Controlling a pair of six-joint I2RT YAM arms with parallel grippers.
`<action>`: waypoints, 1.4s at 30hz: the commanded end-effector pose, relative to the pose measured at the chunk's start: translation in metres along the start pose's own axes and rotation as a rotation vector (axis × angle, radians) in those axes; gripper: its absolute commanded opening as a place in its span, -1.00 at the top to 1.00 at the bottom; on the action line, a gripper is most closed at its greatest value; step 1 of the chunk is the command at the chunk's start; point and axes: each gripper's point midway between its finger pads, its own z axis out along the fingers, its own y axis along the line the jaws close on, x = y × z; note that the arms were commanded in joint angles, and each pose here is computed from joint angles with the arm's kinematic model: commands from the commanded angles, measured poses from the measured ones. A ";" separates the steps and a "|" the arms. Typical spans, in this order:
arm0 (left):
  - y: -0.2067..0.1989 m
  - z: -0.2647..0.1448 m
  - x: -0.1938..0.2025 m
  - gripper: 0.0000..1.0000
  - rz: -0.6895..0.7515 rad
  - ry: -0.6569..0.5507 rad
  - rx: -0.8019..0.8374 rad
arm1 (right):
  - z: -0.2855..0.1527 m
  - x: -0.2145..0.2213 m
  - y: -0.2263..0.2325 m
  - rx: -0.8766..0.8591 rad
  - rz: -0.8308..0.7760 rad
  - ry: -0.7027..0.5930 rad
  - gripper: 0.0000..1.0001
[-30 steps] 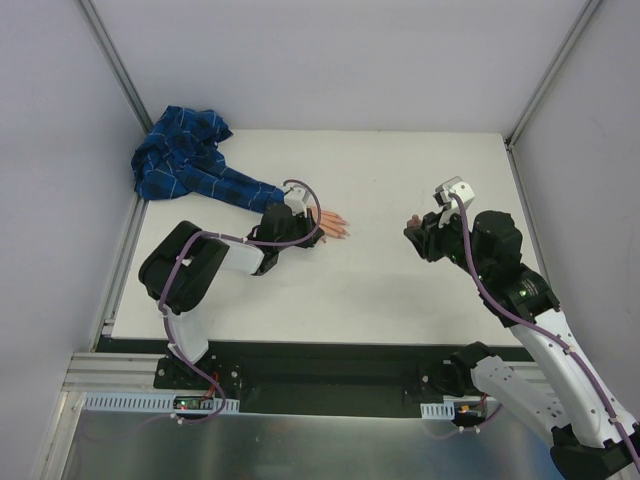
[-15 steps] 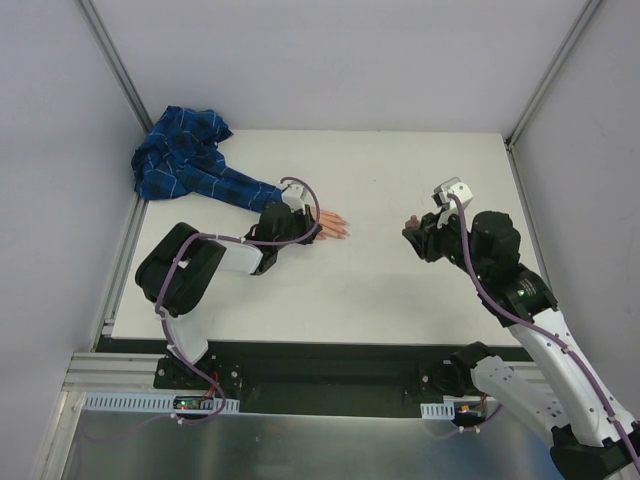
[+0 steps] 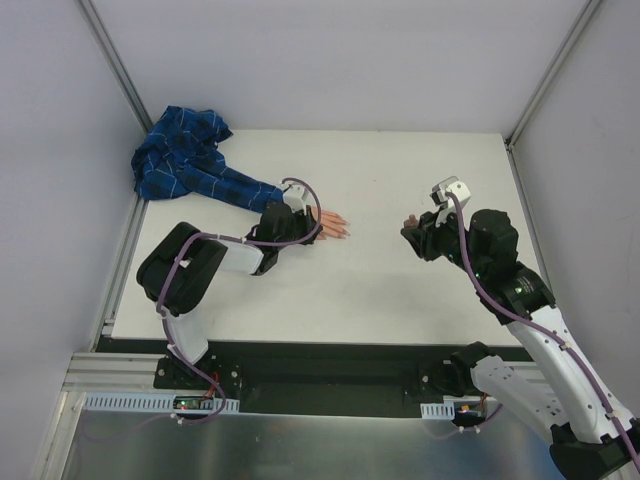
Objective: Paint the nails
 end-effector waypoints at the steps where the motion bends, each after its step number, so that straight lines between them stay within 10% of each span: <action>1: -0.014 0.007 -0.013 1.00 0.049 -0.047 0.056 | 0.000 -0.017 0.003 -0.020 0.006 -0.068 1.00; 42: -0.019 -0.002 -0.011 1.00 0.210 -0.066 0.025 | 0.003 -0.011 0.006 -0.040 0.016 -0.064 0.99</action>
